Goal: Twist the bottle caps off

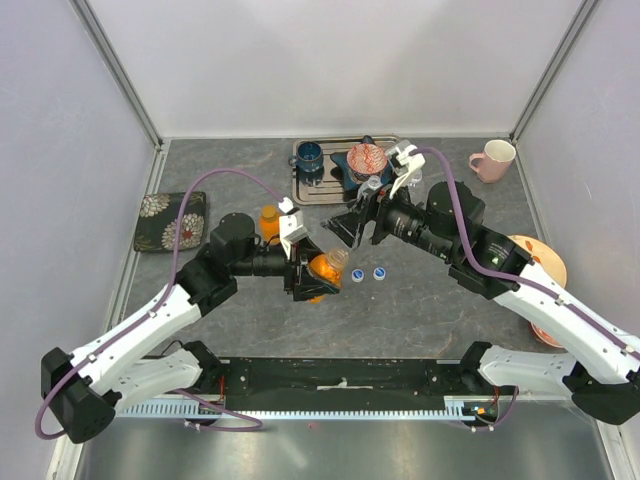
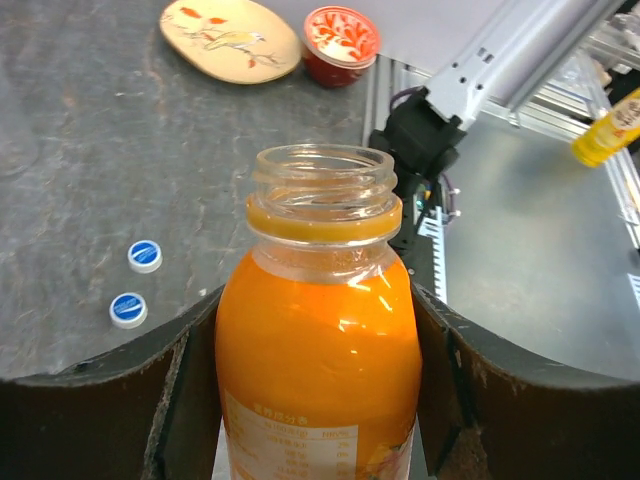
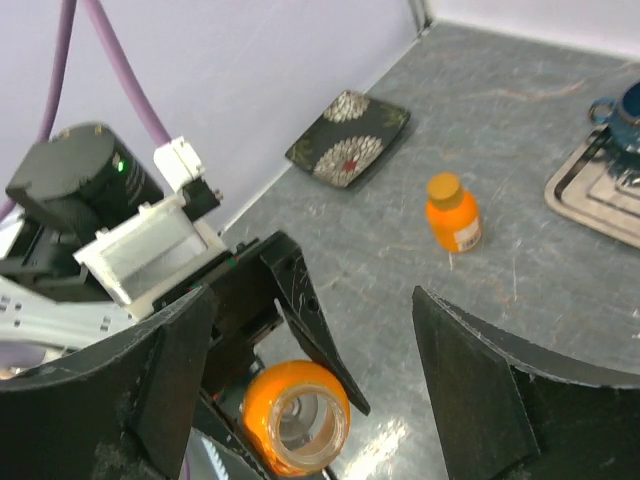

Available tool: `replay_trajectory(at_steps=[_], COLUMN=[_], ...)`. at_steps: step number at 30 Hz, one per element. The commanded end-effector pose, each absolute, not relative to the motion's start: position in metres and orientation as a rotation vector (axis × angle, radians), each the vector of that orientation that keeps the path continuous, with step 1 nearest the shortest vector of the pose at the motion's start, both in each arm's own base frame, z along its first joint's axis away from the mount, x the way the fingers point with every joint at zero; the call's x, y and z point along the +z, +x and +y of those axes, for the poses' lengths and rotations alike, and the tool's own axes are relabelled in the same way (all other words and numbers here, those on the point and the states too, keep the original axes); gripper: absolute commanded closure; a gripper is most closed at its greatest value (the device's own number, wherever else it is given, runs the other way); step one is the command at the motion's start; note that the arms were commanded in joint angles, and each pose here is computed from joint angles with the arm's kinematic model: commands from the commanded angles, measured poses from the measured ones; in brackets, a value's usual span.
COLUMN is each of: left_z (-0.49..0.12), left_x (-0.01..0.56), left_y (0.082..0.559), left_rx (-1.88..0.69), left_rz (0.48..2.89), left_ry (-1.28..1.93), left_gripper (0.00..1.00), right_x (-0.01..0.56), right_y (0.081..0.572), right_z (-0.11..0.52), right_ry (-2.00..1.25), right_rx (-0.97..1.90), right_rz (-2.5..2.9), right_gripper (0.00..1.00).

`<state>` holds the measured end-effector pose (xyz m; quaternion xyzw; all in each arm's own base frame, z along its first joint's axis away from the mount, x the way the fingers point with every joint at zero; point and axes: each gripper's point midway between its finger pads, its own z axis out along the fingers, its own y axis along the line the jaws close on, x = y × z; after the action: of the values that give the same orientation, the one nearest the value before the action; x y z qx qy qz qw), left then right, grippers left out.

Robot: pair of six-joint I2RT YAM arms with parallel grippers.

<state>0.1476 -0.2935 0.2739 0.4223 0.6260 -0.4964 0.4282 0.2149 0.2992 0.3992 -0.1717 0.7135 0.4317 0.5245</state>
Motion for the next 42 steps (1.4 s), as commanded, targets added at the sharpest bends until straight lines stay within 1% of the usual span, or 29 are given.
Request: replay_trajectory(at_steps=[1,11,16,23,28,31,32,34,35,37,38,40,41,42], left_z=[-0.303,-0.310,-0.310,-0.309,-0.308,-0.307,-0.307,-0.307,-0.306,-0.305,-0.305,-0.304,-0.303,-0.302], left_x=[0.323,0.328,0.328,0.329,0.334,0.336,0.337,0.337,0.338,0.337,0.338,0.339,0.339,0.340], left_y=[0.130,0.161,0.173,0.185,0.185,0.183,0.182,0.181,0.181,0.181,0.182,0.182,0.184,0.184], left_rx=[-1.336,-1.227,-1.184,-1.132,-1.129,-1.136,-1.138,-1.139,-1.139,-1.135,-1.129,-1.122,-1.113,-1.106], left_rz=[1.321,1.365,1.389,1.414,1.403,1.397,1.392,1.388,1.385,1.387,1.388,1.385,1.384,1.384], left_ry=[1.180,1.083,1.044,0.991,0.983,0.983,0.985,0.986,0.984,0.979,0.973,0.970,0.962,0.959], left_gripper=[0.87,0.86,0.86,0.87,0.87,0.87,0.87,0.87,0.87,0.87,0.87,0.87,0.87,0.87], right_x=[0.400,0.388,0.384,0.376,0.369,0.367,0.367,0.364,0.363,0.363,0.362,0.361,0.361,0.360], right_y=[0.191,0.180,0.180,0.182,0.185,0.187,0.187,0.188,0.188,0.187,0.186,0.185,0.186,0.186], right_z=[0.298,0.295,0.297,0.302,0.304,0.307,0.307,0.309,0.309,0.311,0.312,0.313,0.313,0.313], right_ry=[-0.506,-0.568,-0.582,-0.586,-0.584,-0.582,-0.581,-0.579,-0.578,-0.583,-0.587,-0.594,-0.595,-0.596], right_rx=[1.096,1.099,1.099,1.098,1.093,1.095,1.098,1.098,1.099,1.111,1.116,1.122,1.120,1.117], right_rz=[1.737,1.776,1.782,1.808,1.826,1.829,1.830,1.836,1.839,1.836,1.840,1.841,1.842,1.845], right_gripper=[0.13,0.13,0.16,0.23,0.28,0.34,0.40,0.45,0.54,0.59,0.64,0.71,0.81,0.87])
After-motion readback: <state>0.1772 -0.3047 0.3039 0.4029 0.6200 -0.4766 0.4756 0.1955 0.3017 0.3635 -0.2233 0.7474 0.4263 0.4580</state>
